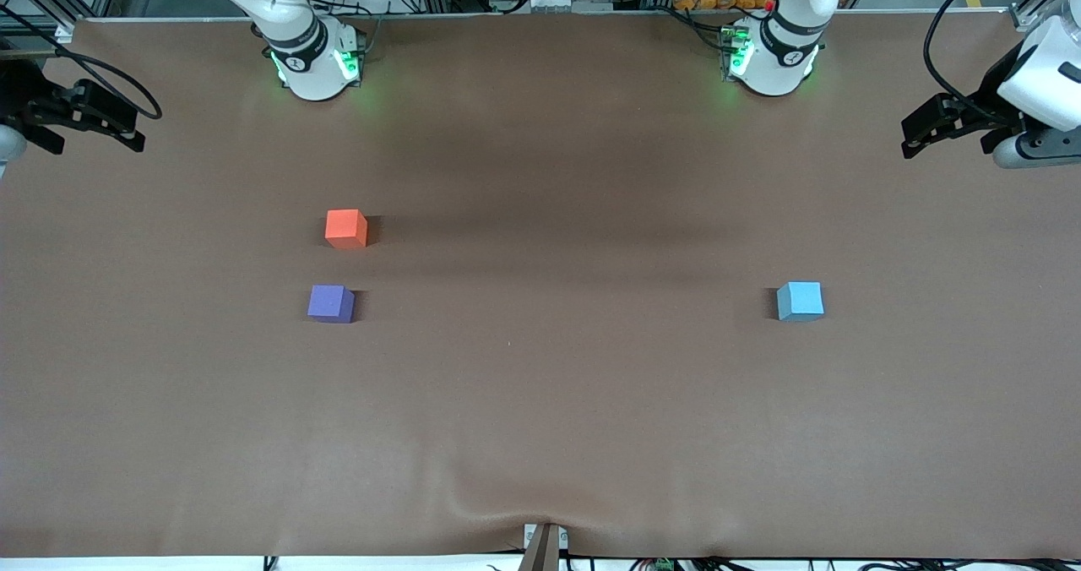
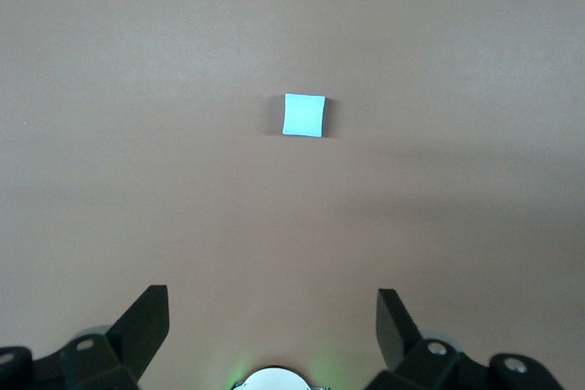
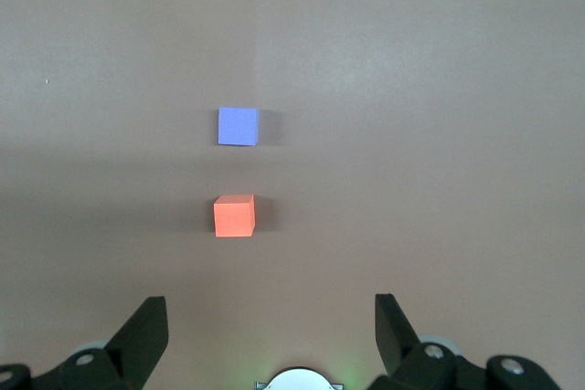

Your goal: Place blue block between orange and purple blocks

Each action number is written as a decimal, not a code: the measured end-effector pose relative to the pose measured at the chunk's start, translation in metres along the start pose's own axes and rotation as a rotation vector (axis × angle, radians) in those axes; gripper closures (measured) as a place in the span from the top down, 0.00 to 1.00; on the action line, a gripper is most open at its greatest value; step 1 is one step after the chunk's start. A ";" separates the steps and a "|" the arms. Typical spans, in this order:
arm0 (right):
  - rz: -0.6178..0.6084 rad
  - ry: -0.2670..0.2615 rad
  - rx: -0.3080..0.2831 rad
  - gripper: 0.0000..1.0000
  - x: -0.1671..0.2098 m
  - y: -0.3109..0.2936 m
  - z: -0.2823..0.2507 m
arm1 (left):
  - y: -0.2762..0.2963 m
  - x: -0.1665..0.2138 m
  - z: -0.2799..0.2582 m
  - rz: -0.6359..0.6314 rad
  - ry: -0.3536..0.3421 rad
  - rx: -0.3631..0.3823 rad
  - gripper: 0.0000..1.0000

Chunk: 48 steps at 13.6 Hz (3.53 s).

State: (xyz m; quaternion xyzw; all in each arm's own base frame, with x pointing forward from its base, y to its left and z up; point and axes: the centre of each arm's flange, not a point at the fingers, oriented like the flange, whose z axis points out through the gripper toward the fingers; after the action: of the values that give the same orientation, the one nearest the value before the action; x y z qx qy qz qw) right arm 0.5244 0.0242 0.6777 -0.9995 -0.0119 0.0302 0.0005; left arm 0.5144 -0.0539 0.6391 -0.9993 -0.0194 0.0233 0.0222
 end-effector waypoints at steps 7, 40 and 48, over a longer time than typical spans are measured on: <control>0.006 0.000 0.019 1.00 0.000 0.004 0.000 | 0.001 0.002 0.006 0.001 0.001 0.000 1.00; 0.016 -0.003 0.045 1.00 0.000 0.013 0.001 | 0.003 0.067 0.428 0.027 0.058 -0.054 0.93; 0.016 -0.005 0.048 1.00 0.001 0.013 0.002 | 0.121 0.078 0.390 0.315 0.109 -0.093 0.58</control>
State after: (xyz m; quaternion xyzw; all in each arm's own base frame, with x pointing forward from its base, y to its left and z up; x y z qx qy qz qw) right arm 0.5252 0.0109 0.6754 -0.9992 -0.0029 0.0330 0.0241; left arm 0.5787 -0.1542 0.2405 -0.9897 0.1374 -0.0284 -0.0269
